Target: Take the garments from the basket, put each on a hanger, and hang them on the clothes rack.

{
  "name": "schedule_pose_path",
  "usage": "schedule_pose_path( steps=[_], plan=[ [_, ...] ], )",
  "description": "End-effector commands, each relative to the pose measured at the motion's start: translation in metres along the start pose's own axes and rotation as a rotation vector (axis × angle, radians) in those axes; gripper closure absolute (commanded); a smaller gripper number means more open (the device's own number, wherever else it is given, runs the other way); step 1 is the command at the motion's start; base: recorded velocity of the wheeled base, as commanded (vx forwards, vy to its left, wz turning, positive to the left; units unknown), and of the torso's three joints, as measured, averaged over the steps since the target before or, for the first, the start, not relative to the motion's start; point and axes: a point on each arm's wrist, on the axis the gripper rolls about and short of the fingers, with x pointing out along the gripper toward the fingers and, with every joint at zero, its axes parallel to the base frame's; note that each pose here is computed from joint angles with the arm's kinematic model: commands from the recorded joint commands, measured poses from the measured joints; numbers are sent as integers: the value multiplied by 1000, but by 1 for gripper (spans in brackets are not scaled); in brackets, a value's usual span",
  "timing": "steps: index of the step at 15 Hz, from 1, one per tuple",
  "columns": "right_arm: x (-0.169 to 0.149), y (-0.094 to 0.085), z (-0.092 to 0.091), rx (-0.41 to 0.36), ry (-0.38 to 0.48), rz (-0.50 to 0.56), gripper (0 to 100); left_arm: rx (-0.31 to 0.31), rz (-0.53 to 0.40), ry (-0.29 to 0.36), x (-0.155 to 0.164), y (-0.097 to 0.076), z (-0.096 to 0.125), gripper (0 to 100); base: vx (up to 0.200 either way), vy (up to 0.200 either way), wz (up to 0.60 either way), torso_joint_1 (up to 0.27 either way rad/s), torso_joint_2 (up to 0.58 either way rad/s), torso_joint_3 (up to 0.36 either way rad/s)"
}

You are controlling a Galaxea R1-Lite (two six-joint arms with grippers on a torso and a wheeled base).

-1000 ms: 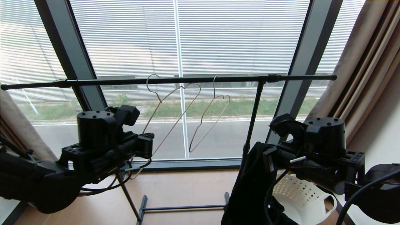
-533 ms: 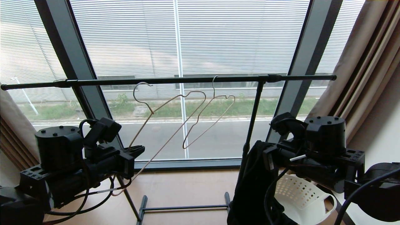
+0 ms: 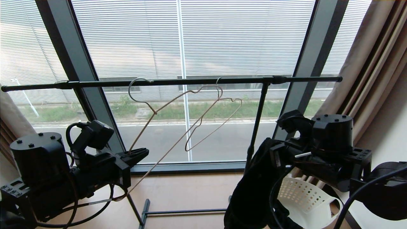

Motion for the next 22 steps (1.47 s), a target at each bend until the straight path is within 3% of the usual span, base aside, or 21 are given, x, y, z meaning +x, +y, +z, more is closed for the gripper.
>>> schedule_pose_path(
  steps=[1, 5, 7, 10, 17, 22],
  plan=[
    [3, -2, 3, -9, -6, -35, 100, 9, -32, 46, -3, -7, -12, 100, 0, 0, 0, 0, 0, 0],
    [13, -2, 8, -6, -15, -119, 100, 58, -92, 83, -7, -17, -22, 100, 0, 0, 0, 0, 0, 0],
    [15, -2, 8, -32, -11, -176, 100, 139, -168, 110, -11, -23, -32, 100, 0, 0, 0, 0, 0, 0],
    [13, -4, 13, -24, -28, -226, 100, 209, -217, 157, -8, -30, -44, 100, 0, 0, 0, 0, 0, 0],
    [22, -2, 17, -15, -35, -309, 100, 233, -299, 207, 4, -43, -56, 100, 0, 0, 0, 0, 0, 0],
    [15, 16, 18, -30, -48, -298, 100, 243, -319, 221, 25, -48, -58, 100, 0, 0, 0, 0, 0, 0]
  ],
)
